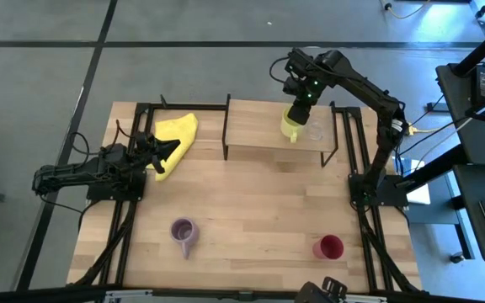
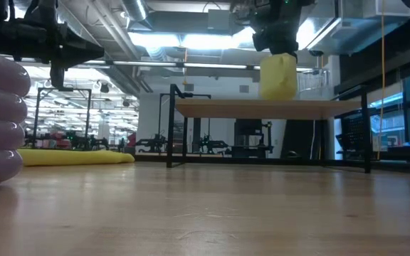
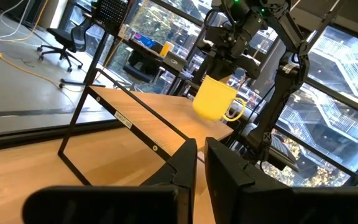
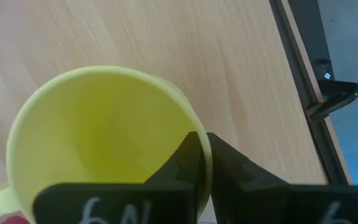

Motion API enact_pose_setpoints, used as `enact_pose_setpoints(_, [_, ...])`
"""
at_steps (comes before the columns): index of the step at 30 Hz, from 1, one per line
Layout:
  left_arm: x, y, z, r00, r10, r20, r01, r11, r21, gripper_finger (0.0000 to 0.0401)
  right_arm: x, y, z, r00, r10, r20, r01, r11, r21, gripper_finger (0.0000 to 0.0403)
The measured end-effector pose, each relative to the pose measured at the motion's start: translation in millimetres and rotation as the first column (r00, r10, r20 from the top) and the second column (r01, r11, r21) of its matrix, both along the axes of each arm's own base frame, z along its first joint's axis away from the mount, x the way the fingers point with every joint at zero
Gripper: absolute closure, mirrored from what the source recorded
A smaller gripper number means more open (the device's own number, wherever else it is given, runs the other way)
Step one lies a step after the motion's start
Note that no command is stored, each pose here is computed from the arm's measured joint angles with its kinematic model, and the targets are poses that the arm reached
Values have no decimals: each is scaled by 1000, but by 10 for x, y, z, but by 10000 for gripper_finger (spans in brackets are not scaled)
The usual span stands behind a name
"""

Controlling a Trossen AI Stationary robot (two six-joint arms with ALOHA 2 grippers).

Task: Stack small to large cups/mugs on shelf
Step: Put the yellow mug on the shelf

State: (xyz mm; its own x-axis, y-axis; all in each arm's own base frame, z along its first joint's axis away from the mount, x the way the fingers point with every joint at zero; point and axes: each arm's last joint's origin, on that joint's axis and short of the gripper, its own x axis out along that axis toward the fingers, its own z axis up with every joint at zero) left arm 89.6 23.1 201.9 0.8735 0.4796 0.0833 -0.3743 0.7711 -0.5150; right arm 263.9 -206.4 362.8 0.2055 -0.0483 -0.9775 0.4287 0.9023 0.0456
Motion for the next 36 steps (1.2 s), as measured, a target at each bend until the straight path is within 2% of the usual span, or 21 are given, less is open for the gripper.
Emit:
enact_pose_setpoints(17, [0,0,-1,1000,-1,0,1,1000,0,374,82,-66,-101,999,-47,-5,47,999,14,371])
enact_pose_setpoints(29, [0,0,-2,1000,-1,-1,1,1000,0,374,52,-62,-111,999,-33,-31,34,999,31,370])
enact_pose_setpoints(36, [0,0,-2,1000,0,-1,0,1000,0,374,-2,-85,-114,995,-73,-67,75,997,31,370])
